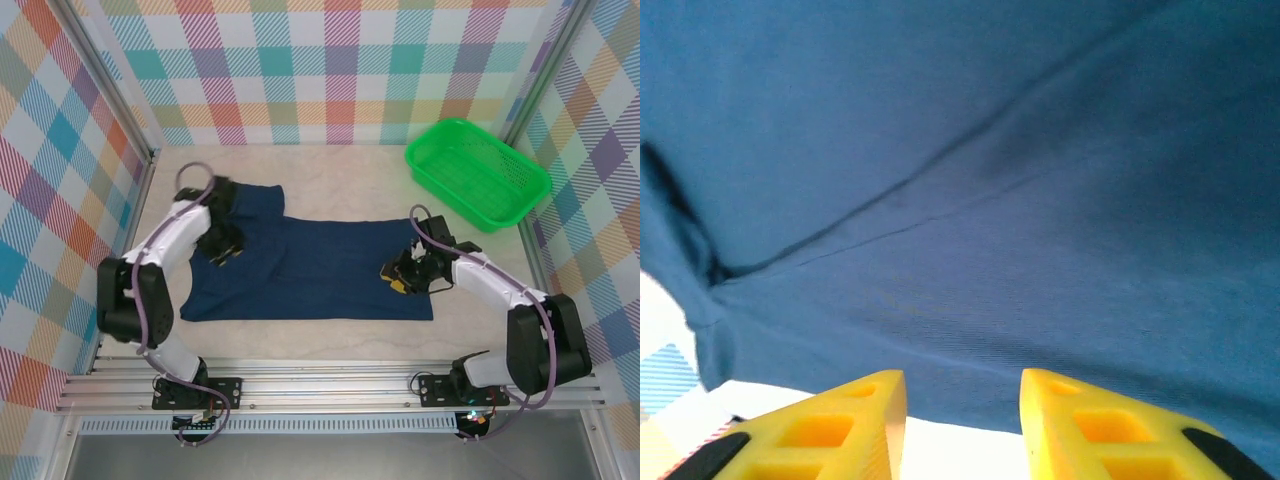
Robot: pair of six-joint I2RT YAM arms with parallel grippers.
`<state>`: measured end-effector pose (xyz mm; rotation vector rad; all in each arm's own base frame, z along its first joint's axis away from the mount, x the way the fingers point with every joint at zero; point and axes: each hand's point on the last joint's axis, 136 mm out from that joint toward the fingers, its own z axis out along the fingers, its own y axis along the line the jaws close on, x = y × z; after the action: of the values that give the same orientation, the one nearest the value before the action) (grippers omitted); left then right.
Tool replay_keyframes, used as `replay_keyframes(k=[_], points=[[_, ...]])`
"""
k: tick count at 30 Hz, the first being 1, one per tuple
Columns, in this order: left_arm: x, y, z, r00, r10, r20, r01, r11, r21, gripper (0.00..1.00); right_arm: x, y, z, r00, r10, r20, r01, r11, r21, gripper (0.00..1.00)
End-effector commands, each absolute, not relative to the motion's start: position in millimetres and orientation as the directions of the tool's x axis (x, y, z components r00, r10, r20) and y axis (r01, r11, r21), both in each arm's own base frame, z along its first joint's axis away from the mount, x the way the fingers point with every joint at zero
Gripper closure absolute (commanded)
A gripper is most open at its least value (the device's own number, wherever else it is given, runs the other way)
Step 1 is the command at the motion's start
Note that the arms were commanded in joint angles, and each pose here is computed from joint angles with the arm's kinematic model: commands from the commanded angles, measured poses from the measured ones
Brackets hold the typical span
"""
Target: Fold and stack the t-shirts
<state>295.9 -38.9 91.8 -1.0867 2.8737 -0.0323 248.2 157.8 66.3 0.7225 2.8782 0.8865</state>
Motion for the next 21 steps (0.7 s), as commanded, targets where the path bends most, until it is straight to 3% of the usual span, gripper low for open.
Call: replay_keyframes(k=[1, 8, 16, 21], points=[[259.6, -32.0, 63.3, -0.656, -0.749, 0.091, -0.753, 0.657, -0.031, 0.75, 227.6, 139.3, 42.5, -0.838, 0.512, 0.186, 0.540, 0.736, 0.409, 0.66], [277.4, 1.2, 20.5, -0.610, -0.787, 0.089, -0.789, 0.614, 0.015, 0.80, 209.2, 115.1, 15.6, -0.798, 0.555, 0.236, 0.602, 0.760, 0.245, 0.68], [299.1, 69.1, 9.3, -0.676, -0.735, -0.059, -0.729, 0.654, 0.201, 0.85, 202.6, 79.4, -2.4, -0.777, 0.579, 0.247, 0.612, 0.787, 0.082, 0.70], [309.9, 60.0, 23.5, -0.679, -0.733, -0.039, -0.731, 0.670, 0.126, 0.85, 210.5, 83.1, 2.7, -0.778, 0.572, 0.258, 0.610, 0.786, 0.096, 0.71]])
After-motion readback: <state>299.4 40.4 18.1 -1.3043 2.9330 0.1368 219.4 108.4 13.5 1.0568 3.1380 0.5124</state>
